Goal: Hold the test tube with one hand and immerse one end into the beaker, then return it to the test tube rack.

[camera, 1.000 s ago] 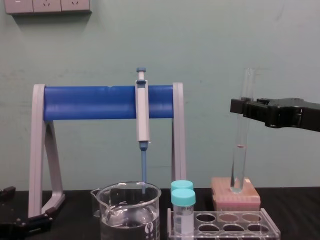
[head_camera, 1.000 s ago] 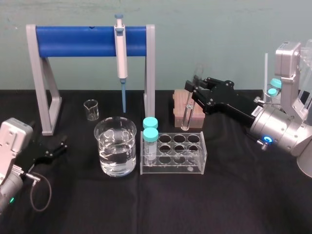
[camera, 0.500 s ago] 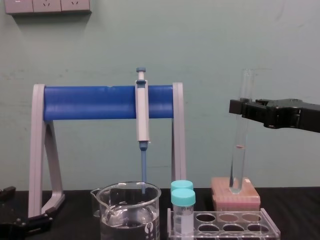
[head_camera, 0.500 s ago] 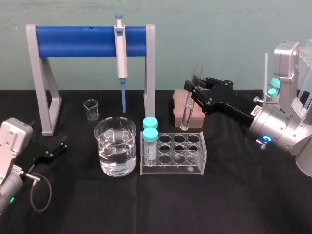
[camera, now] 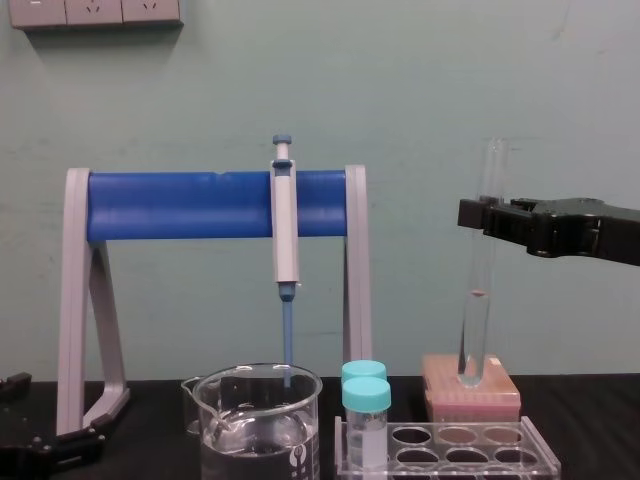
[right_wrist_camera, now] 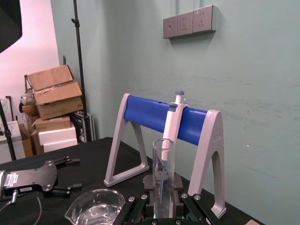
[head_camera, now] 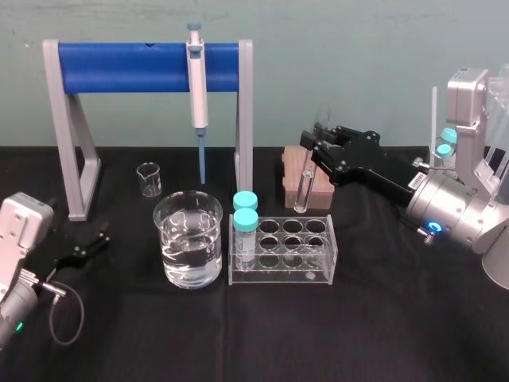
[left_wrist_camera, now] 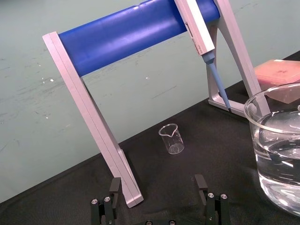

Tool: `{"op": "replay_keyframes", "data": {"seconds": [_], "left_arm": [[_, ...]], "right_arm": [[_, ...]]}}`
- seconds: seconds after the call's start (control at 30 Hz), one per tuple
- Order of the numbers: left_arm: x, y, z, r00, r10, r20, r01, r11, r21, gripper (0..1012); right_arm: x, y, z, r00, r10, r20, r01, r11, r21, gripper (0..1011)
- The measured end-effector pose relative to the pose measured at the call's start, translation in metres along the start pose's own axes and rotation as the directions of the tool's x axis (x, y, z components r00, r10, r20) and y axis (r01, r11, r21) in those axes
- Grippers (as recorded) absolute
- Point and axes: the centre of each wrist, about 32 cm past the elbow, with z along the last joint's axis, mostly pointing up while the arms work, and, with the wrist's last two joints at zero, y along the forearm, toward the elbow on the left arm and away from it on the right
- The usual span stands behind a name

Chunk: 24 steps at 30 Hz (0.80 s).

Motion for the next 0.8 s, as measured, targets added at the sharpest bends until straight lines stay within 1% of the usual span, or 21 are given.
{"op": "replay_keyframes", "data": {"seconds": [0.8], "left_arm": [[0.0,0.0,0.0,1.0,0.0,0.0,0.0,1.0,0.0,1000]], "right_arm": [[-0.0013,-0.0013,0.0002,1.0,-0.001,0.001,0.001,1.0,0.004,225]]}}
